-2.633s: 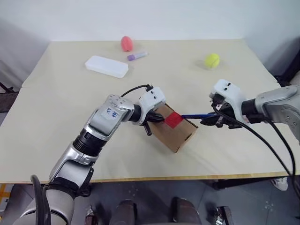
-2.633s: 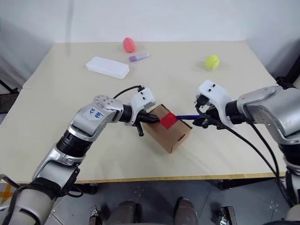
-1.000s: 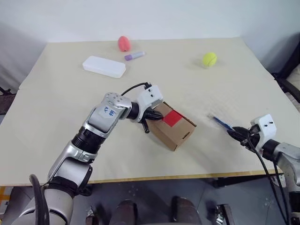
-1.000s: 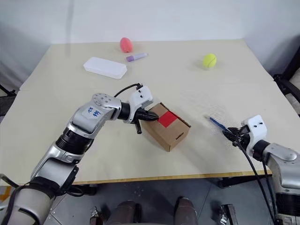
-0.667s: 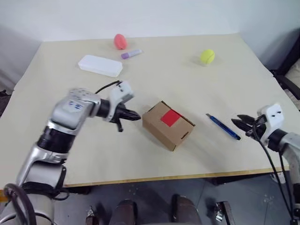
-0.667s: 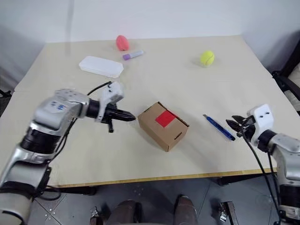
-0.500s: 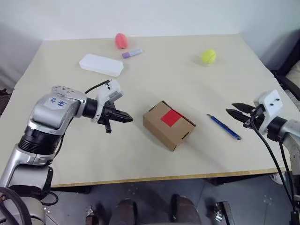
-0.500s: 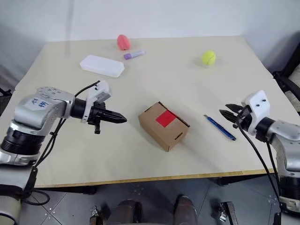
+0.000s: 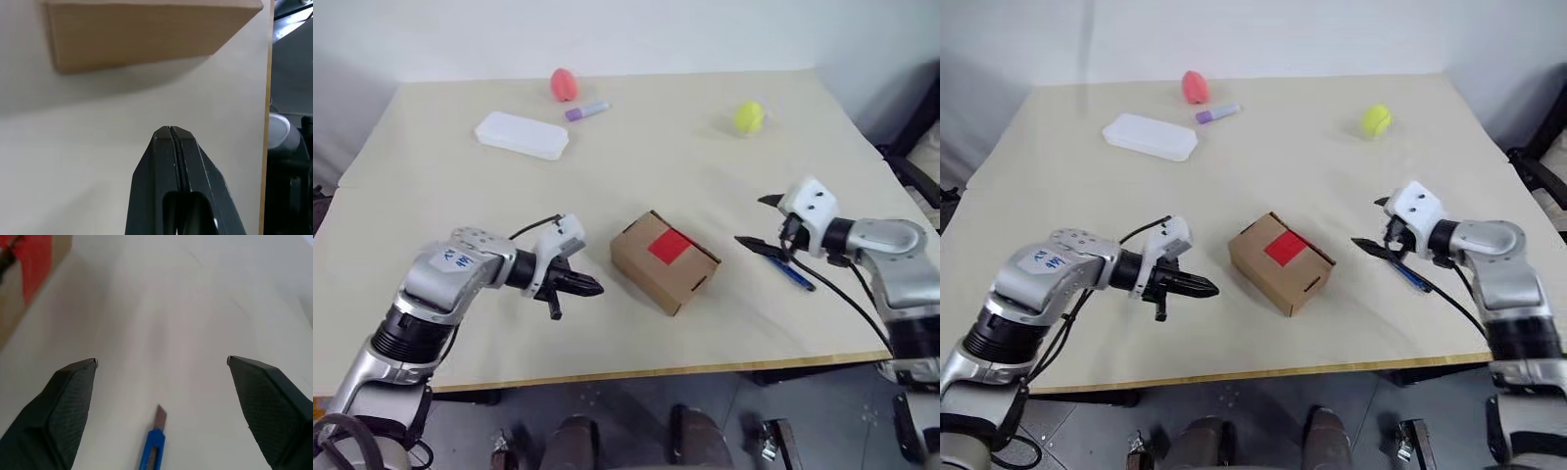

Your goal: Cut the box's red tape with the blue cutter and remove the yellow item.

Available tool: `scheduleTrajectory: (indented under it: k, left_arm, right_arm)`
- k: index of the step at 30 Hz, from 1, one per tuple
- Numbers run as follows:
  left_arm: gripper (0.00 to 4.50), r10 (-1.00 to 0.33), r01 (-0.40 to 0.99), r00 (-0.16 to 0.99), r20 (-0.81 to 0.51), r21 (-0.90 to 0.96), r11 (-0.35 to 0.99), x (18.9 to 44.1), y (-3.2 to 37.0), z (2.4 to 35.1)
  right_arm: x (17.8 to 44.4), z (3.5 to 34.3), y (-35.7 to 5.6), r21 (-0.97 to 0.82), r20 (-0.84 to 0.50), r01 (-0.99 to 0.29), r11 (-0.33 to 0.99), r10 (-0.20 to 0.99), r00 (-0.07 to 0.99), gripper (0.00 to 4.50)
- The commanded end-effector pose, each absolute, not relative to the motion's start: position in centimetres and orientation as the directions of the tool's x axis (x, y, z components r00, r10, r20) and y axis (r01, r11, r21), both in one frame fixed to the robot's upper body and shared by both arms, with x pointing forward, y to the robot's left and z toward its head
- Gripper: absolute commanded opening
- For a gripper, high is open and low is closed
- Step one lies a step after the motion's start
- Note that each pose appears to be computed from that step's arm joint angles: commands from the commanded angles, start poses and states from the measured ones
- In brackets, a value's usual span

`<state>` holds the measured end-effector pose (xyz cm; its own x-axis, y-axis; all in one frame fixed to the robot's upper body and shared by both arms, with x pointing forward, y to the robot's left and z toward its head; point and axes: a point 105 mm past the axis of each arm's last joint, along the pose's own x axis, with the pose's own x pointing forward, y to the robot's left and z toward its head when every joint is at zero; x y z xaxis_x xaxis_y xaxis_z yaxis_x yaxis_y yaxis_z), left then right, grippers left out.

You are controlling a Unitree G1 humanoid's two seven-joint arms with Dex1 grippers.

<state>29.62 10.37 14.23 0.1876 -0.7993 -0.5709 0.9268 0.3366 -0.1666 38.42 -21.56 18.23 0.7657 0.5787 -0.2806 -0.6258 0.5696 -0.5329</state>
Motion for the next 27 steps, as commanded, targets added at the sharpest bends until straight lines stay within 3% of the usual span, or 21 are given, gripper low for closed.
scheduleTrajectory:
  k: [1,4,14,27]
  left_arm:
    - [0.00,-0.799,0.921,0.255,-0.545,-0.114,0.372,30.5,9.1,13.9]
    - [0.00,-0.775,0.891,0.354,-0.523,-0.065,0.450,32.4,8.2,13.3]
    - [0.00,-0.737,0.832,0.497,-0.459,0.010,0.555,34.8,8.5,14.3]
    - [0.00,-0.710,0.811,0.538,-0.455,0.048,0.584,35.7,10.4,15.8]
  right_arm:
    - [40.4,18.0,-21.0,-0.550,-0.307,-0.601,0.580,0.529,0.791,4.31]
    - [40.7,17.0,-18.3,-0.507,-0.364,-0.687,0.521,0.593,0.718,3.59]
    - [37.1,17.1,-11.6,-0.377,-0.418,-0.871,0.314,0.782,0.462,0.05]
    - [34.4,16.3,-6.0,-0.316,-0.413,-0.924,0.217,0.845,0.340,0.02]
